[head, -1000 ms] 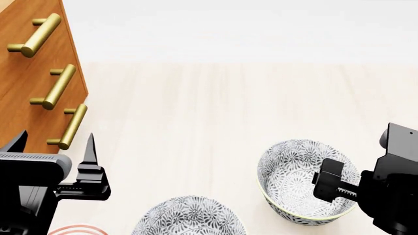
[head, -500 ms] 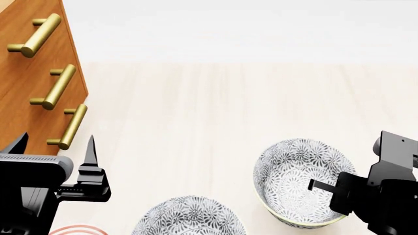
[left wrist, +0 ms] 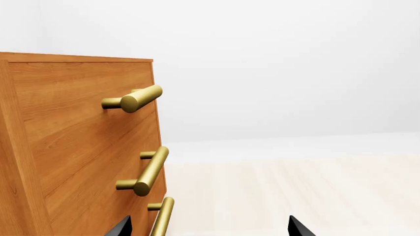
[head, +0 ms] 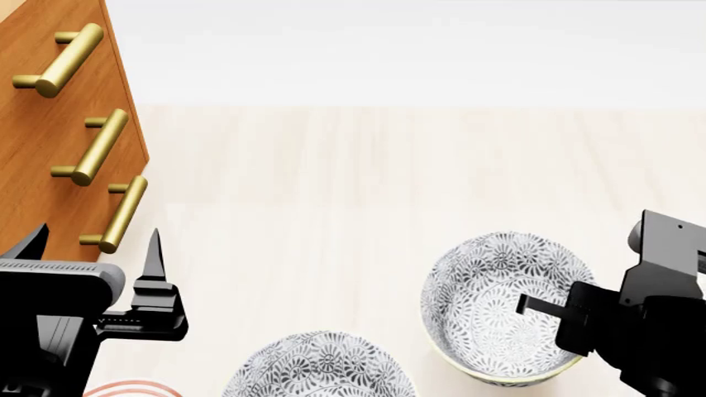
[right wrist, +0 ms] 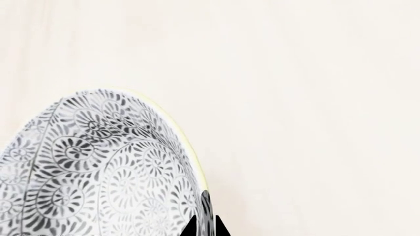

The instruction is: Stack the bowl at the front on the bowl in the middle.

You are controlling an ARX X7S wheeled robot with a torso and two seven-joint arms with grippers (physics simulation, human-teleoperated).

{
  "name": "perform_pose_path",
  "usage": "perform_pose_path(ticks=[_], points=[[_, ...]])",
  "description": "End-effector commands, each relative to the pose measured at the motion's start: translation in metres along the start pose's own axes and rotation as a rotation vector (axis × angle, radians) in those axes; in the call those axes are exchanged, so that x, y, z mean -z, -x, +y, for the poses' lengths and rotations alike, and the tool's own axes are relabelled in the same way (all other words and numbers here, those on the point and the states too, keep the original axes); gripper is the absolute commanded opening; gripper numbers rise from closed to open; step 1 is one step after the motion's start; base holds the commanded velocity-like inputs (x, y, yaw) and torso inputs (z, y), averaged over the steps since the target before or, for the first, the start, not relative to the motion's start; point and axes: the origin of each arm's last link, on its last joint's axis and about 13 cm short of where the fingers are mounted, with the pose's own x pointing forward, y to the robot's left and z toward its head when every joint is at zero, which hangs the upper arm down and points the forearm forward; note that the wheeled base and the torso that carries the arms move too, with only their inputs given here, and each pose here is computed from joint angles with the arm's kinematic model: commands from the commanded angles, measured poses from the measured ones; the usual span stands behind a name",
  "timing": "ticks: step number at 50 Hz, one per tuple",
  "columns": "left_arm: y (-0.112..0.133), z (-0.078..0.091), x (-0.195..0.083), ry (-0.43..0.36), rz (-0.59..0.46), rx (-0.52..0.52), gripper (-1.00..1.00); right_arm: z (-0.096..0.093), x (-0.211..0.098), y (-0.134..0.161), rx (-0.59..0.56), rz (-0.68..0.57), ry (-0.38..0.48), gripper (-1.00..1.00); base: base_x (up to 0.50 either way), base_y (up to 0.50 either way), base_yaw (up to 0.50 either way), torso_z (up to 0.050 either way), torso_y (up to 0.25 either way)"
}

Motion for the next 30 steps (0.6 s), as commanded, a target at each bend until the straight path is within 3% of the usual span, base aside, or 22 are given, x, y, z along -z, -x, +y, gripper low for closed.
perform_pose_path(ticks=[1,16,30], points=[[0.0,0.0,-0.001,-0.001,0.0,0.003,1.0,0.01,-0.02,0.035,0.002,-0.067,0.037,-1.0,0.0,0.0,0.0,0.0,0.0],[0.001,-0.001,0.0,-0.002,0.002,0.004,1.0,0.022,-0.047,0.114,-0.011,-0.181,0.098,-1.0,0.0,0.0,0.0,0.0,0.0],[0.0,0.0,-0.002,-0.002,-0.002,0.005,1.0,0.04,-0.045,0.151,-0.032,-0.222,0.184,-1.0,0.0,0.0,0.0,0.0,0.0]])
